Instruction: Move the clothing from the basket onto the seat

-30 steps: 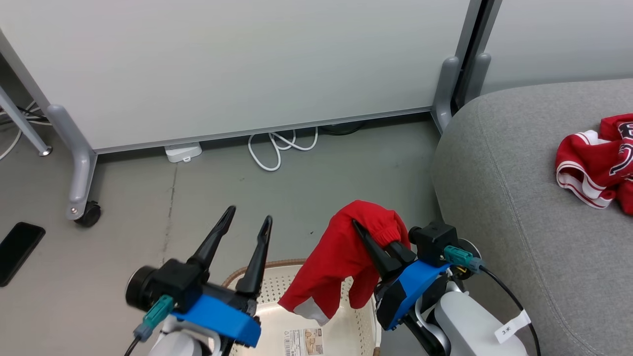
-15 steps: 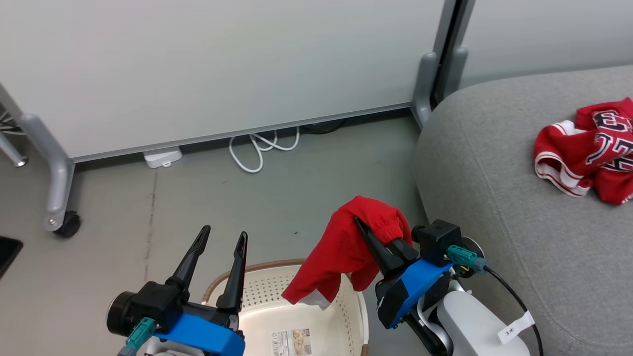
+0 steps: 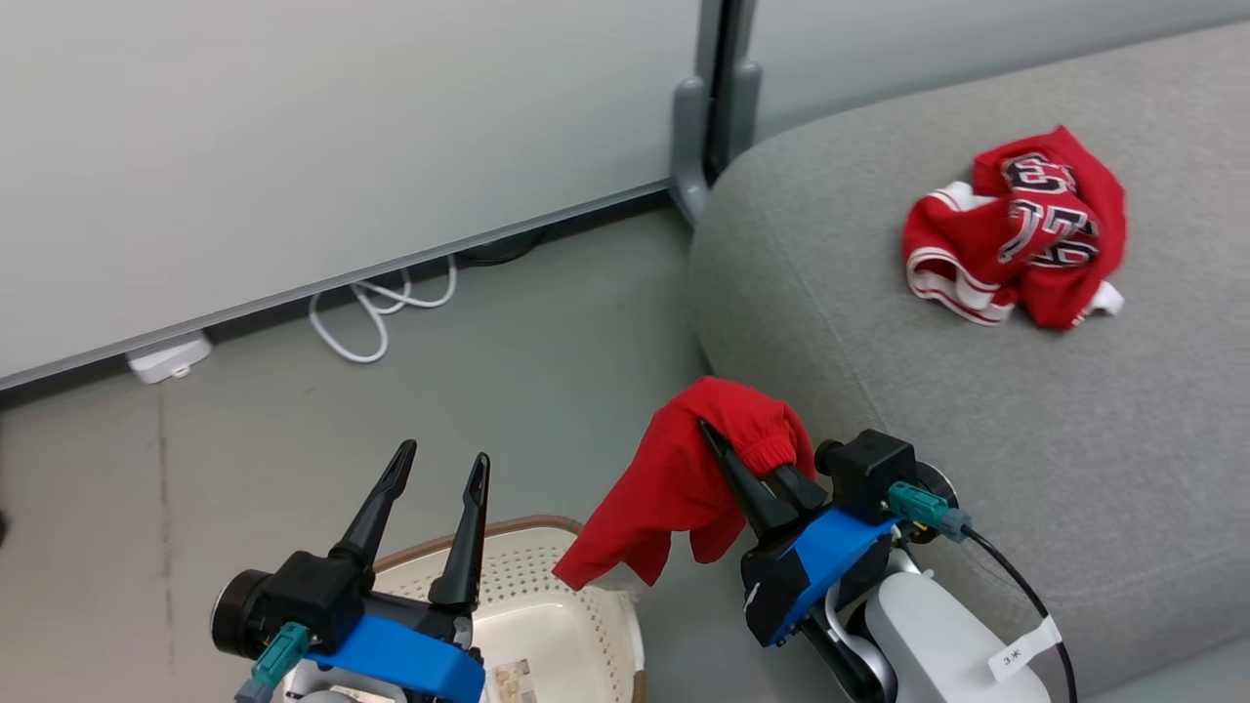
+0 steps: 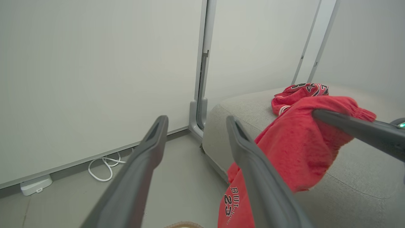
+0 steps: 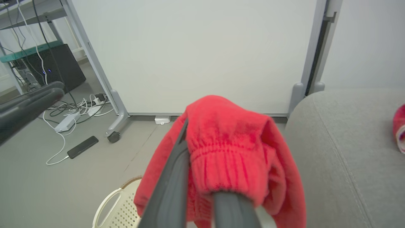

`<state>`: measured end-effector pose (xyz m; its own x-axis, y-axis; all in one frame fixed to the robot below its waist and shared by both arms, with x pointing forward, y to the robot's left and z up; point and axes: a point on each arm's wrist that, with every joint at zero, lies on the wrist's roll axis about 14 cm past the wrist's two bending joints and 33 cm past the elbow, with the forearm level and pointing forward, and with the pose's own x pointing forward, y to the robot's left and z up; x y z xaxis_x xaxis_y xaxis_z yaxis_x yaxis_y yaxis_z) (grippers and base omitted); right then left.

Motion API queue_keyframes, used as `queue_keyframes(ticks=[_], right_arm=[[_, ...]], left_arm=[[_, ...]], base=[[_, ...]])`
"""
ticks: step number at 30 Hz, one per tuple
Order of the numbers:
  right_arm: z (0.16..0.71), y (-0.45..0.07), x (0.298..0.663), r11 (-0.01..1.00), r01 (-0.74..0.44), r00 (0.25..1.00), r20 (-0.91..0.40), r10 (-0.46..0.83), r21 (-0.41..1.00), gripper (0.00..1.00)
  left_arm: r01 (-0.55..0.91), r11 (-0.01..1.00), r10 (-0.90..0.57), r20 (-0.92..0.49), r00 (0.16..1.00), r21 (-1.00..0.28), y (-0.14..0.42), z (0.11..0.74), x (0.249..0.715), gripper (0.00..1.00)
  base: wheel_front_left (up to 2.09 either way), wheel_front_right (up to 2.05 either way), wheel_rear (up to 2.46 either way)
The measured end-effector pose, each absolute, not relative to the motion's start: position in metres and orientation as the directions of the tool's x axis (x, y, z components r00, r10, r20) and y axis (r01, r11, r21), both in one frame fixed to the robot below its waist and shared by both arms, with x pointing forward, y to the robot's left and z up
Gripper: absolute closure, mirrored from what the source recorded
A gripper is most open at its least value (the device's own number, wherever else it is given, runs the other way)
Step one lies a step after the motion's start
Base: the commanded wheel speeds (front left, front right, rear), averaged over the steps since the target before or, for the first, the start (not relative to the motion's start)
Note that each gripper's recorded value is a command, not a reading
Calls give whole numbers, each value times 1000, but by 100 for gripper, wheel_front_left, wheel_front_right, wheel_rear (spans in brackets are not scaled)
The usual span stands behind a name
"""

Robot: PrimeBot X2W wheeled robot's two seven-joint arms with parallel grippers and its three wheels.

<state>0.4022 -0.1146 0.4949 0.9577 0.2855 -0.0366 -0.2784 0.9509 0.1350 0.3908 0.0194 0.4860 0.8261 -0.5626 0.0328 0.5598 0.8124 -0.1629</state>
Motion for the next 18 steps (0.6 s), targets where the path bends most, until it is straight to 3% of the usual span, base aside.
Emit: queue_keyframes(ticks=[18], right_arm=[[485, -193, 369, 989, -44, 996, -69, 54, 140, 100]], left_arm=[[746, 641, -755, 26, 655, -183, -65, 473, 394, 0]], base=[[0, 0, 0]])
